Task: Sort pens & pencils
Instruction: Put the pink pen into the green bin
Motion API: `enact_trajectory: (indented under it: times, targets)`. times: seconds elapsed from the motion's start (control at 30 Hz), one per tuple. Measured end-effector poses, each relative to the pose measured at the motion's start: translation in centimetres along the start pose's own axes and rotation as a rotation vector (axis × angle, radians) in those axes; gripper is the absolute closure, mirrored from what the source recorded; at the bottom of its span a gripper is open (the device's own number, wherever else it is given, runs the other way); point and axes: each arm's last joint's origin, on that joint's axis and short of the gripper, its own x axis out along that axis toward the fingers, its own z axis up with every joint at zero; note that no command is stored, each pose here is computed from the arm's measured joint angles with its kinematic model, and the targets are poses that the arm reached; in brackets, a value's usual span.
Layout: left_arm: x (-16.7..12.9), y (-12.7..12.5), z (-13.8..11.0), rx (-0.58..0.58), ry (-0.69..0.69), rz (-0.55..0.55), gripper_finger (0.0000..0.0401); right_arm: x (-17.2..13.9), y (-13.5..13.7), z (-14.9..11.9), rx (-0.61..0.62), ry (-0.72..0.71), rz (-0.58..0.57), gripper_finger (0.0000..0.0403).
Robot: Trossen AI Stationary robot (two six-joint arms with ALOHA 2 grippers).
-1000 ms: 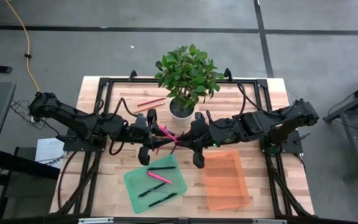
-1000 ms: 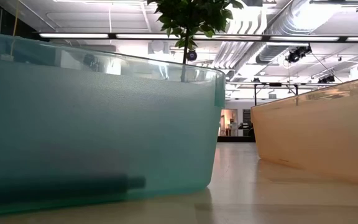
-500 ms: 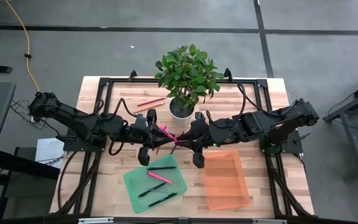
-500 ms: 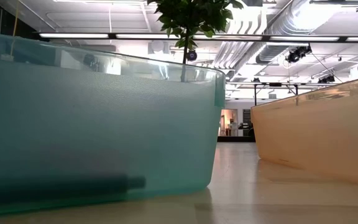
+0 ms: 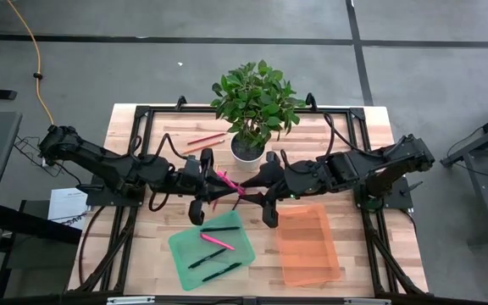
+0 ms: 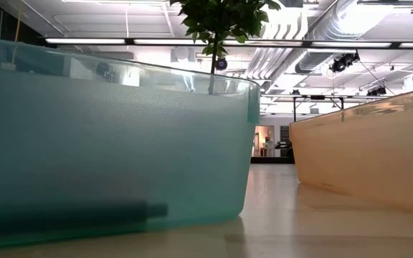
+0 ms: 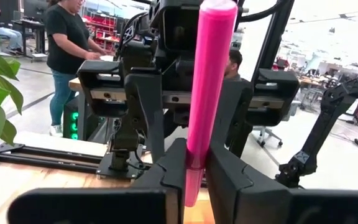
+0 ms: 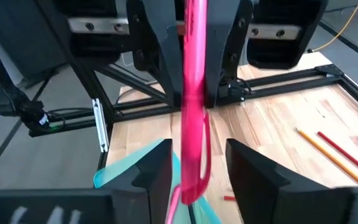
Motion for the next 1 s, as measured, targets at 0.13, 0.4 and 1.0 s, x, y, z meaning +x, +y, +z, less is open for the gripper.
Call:
enact_trajectory:
  times: [0.13, 0.4, 1.0]
  targets:
    - [0.0, 0.0, -0.2, 0.004, 0.019, -0.007, 0.0381, -0.4, -0.2, -0.1, -0.005, 0.018, -0.007, 0.0252]
    - [-1.7, 0.2, -0.7, -0.037, 0.206, -0.090, 0.0370, -4.6, -1.4, 1.1, -0.006, -0.018, -0.093, 0.0249]
    - [-1.7, -1.8, -6.9, -0.199, 0.722, -0.164, 0.0377, -9.4, -3.2, 1.1, -0.022, 0.007, -0.239, 0.0249]
